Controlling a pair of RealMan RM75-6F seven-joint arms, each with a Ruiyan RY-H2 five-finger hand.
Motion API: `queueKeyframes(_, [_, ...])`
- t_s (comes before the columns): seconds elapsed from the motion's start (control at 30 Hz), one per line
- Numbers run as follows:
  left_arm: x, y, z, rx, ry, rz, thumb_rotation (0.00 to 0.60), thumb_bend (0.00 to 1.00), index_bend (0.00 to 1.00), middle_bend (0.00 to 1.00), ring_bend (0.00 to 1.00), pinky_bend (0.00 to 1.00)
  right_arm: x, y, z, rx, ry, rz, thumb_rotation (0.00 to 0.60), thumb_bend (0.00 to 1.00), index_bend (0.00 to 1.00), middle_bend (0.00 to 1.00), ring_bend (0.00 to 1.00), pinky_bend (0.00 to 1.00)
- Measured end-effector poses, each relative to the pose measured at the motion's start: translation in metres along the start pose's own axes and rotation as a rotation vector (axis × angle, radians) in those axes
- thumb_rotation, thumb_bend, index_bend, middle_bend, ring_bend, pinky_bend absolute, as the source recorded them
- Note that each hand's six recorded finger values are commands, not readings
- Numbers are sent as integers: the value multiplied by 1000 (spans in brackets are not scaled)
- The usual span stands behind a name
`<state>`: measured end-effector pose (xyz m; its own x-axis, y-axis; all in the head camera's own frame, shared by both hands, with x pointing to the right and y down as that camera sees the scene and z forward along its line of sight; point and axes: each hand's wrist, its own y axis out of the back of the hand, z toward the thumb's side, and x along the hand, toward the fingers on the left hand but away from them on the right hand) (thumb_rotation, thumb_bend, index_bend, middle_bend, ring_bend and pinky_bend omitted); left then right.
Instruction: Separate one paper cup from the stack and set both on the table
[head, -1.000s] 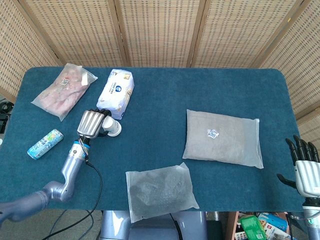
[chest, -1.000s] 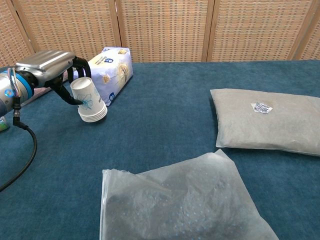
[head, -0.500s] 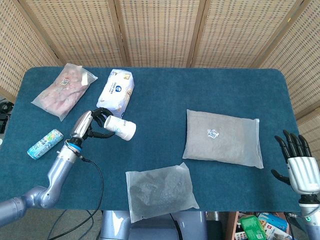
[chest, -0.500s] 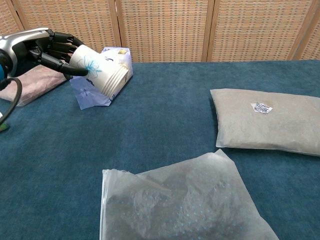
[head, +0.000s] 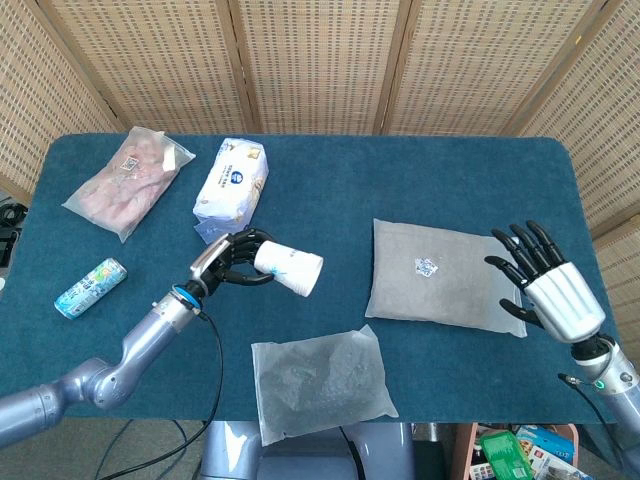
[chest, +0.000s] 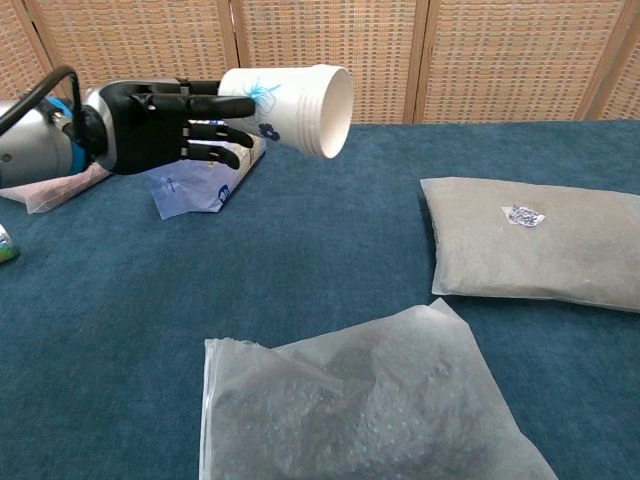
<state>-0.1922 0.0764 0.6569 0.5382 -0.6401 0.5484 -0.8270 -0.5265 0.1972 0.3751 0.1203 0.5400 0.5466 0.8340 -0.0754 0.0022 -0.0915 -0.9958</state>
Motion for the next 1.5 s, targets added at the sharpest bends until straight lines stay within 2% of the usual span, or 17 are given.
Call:
queueKeyframes(0.07, [8,-13,1,-3,-3,-33,600,267,468,462,467,516,-11,5,6,-16,38,-31,600,125,360,197,0,0])
queueKeyframes(0.23, [28,-31,3,-23,-8,-63,600,270,468,462,467,517,-41,14,24,-39,144,-88,600,169,393,235,0,1])
queueKeyframes(0.6, [54,-64,7,-61,-15,-104,600,272,468,462,467,517,-94,11,71,7,345,-100,600,213,430,269,10,33])
queueKeyframes(0.83, [65,-84,7,-67,-10,-132,600,271,468,462,467,516,-104,5,91,30,399,-105,600,241,448,285,27,50])
queueKeyframes(1.07, [76,-104,12,-69,-12,-156,600,272,468,462,467,516,-106,4,94,25,396,-117,600,265,480,291,30,54])
queueKeyframes(1.5, [82,-107,16,-70,-10,-144,600,274,470,463,467,516,-106,6,101,20,415,-150,600,314,526,314,52,73])
